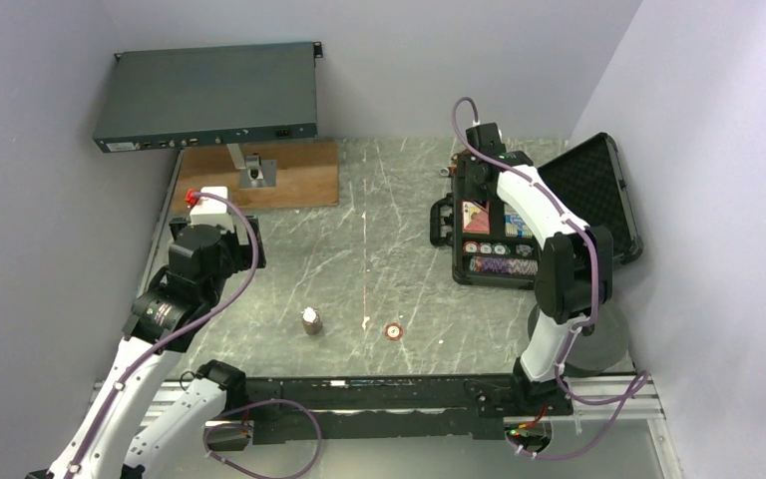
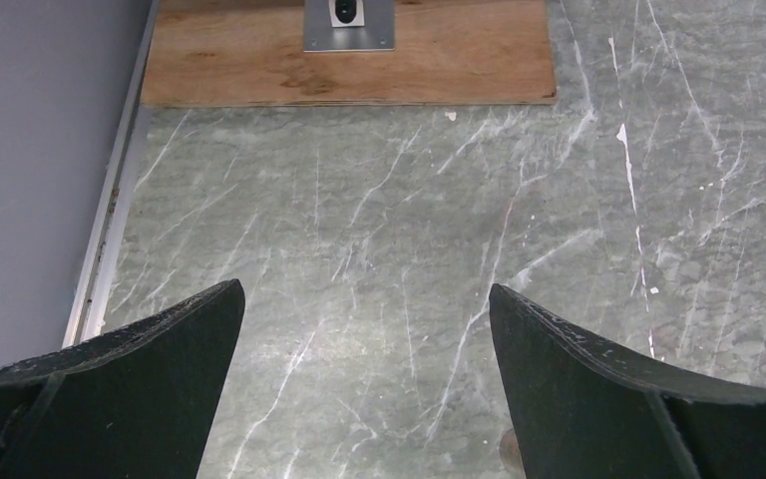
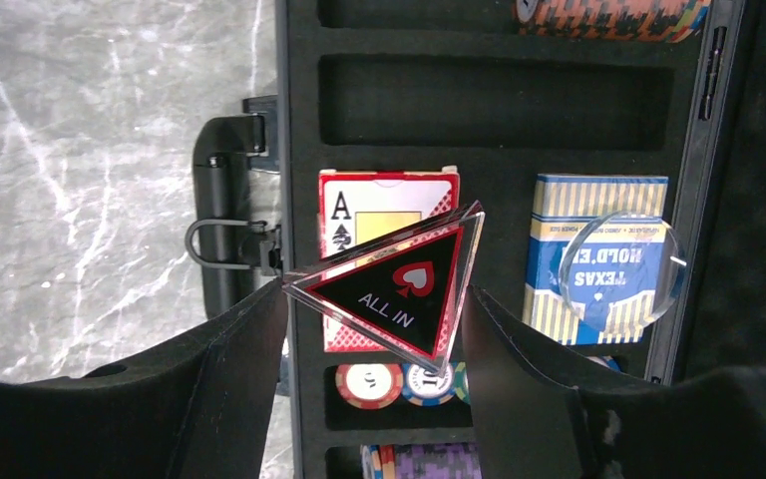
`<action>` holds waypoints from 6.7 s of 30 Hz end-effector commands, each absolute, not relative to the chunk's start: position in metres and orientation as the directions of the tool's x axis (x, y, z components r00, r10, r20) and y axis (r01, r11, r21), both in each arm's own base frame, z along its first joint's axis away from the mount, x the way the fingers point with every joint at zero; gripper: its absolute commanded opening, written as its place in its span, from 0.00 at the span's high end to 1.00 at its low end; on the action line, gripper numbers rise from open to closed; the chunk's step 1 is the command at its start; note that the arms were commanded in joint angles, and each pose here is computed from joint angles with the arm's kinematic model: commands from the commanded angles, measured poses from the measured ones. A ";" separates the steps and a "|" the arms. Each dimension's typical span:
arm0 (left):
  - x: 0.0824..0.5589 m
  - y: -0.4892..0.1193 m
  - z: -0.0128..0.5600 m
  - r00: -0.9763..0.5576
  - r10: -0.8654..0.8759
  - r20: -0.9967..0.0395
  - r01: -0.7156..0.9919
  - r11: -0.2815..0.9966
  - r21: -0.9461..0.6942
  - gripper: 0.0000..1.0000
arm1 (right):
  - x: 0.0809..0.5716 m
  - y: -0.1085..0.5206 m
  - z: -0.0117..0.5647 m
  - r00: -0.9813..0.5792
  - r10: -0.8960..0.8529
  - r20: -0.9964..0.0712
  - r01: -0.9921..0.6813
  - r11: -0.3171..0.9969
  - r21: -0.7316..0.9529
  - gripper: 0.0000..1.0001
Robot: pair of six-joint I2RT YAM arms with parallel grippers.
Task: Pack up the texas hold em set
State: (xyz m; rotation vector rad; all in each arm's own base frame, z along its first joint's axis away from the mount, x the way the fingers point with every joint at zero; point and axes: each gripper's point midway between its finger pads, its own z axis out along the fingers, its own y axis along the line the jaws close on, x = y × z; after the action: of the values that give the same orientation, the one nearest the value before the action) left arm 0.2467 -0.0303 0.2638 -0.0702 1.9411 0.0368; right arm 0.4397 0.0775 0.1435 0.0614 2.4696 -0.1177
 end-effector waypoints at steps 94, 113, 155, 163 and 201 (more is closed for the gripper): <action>0.180 -0.163 0.067 -0.896 0.183 -0.405 0.227 0.972 -0.063 0.41 | 0.359 0.155 0.160 -0.693 0.002 -0.721 -0.142 0.980 0.140 0.10; 0.192 -0.178 0.109 -0.857 0.194 -0.477 0.278 0.954 -0.111 1.00 | 0.351 0.177 0.169 -0.680 -0.019 -0.733 -0.259 0.941 0.216 0.09; 0.246 -0.250 0.237 -0.752 0.126 -0.647 0.543 0.675 -0.500 1.00 | 0.208 0.349 0.217 0.090 -0.117 -0.989 -0.952 0.280 -0.120 0.12; 0.242 -0.257 0.229 -0.762 0.111 -0.638 0.545 0.642 -0.539 1.00 | 0.218 0.358 0.210 0.095 -0.124 -0.988 -0.945 0.300 -0.129 0.17; 0.247 -0.236 0.267 -0.625 0.106 -0.774 0.598 0.701 -0.388 0.02 | 0.225 0.356 0.219 0.114 -0.148 -0.982 -0.915 0.369 -0.162 0.89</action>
State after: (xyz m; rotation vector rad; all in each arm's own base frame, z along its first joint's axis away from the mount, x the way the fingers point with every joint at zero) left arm 0.2335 -0.2466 0.2220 0.5387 2.3019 -0.9310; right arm 0.2237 0.3517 0.1683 -1.1251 1.4811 0.7428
